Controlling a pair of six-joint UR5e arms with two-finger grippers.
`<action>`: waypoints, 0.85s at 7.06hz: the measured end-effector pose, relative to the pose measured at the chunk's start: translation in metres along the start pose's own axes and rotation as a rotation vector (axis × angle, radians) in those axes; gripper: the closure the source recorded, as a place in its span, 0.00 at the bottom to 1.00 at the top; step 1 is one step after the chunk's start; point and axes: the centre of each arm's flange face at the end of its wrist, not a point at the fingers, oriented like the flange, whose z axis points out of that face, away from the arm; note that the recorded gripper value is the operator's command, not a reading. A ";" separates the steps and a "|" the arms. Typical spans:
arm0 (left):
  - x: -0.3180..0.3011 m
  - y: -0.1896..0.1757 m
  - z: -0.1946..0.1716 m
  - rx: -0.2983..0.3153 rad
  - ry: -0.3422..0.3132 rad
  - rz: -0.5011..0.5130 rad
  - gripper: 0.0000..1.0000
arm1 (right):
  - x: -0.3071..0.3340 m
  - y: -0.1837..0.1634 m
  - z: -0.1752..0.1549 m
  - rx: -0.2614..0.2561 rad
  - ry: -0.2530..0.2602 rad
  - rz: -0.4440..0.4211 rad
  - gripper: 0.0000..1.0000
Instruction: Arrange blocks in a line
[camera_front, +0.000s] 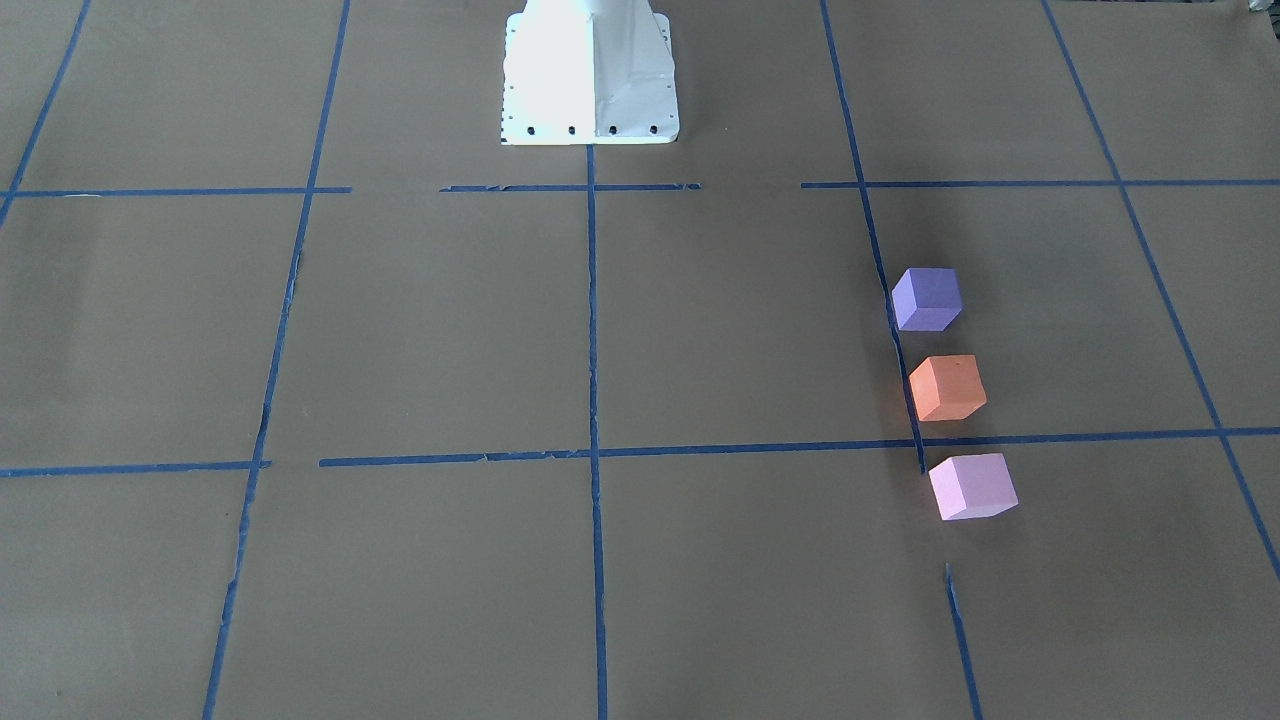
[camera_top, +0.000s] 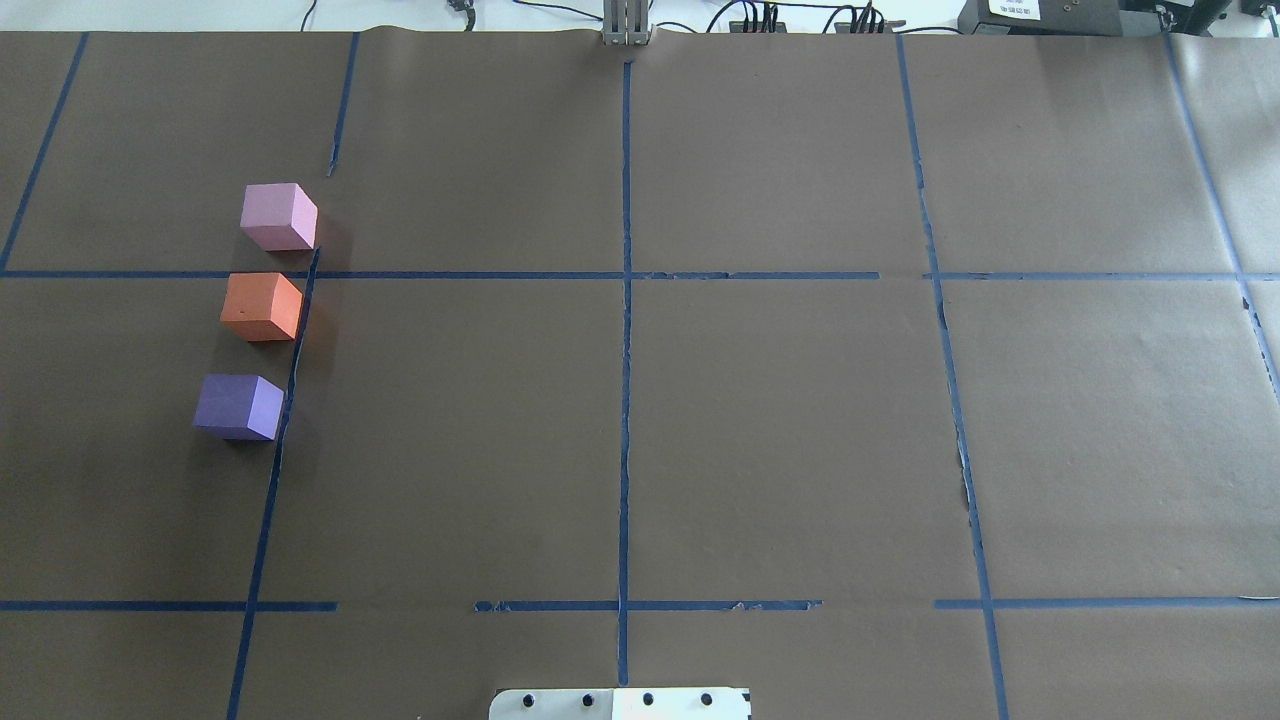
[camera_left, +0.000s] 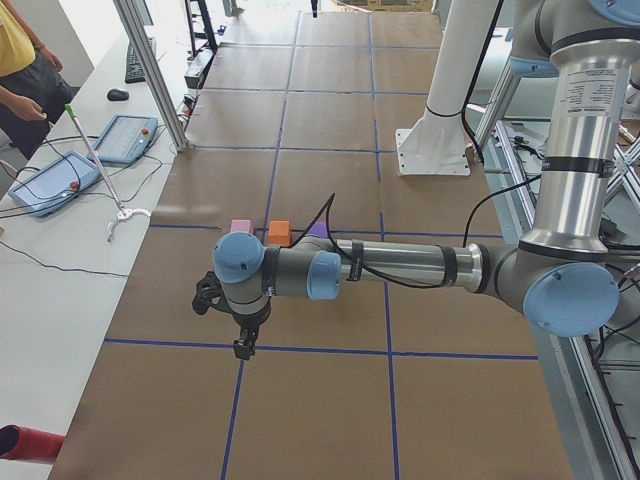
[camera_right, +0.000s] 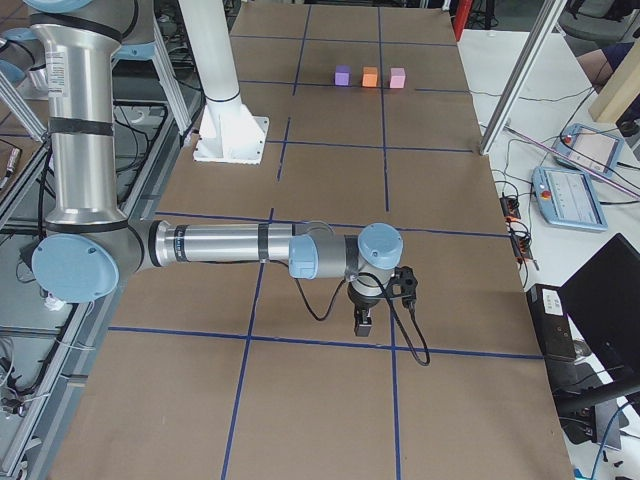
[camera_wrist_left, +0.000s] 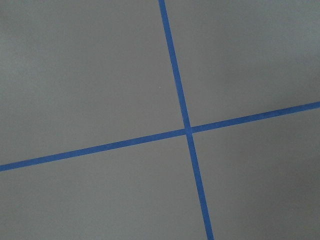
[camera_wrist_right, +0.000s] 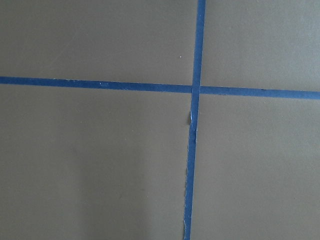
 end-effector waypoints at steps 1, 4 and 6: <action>-0.001 0.001 0.001 -0.010 0.001 -0.010 0.00 | 0.000 0.000 0.000 0.000 0.000 0.000 0.00; -0.001 0.000 0.002 -0.054 0.009 -0.055 0.00 | 0.000 0.000 0.000 0.000 0.000 0.000 0.00; 0.004 -0.001 -0.002 -0.070 0.025 -0.082 0.00 | 0.000 0.000 0.000 0.000 0.000 0.000 0.00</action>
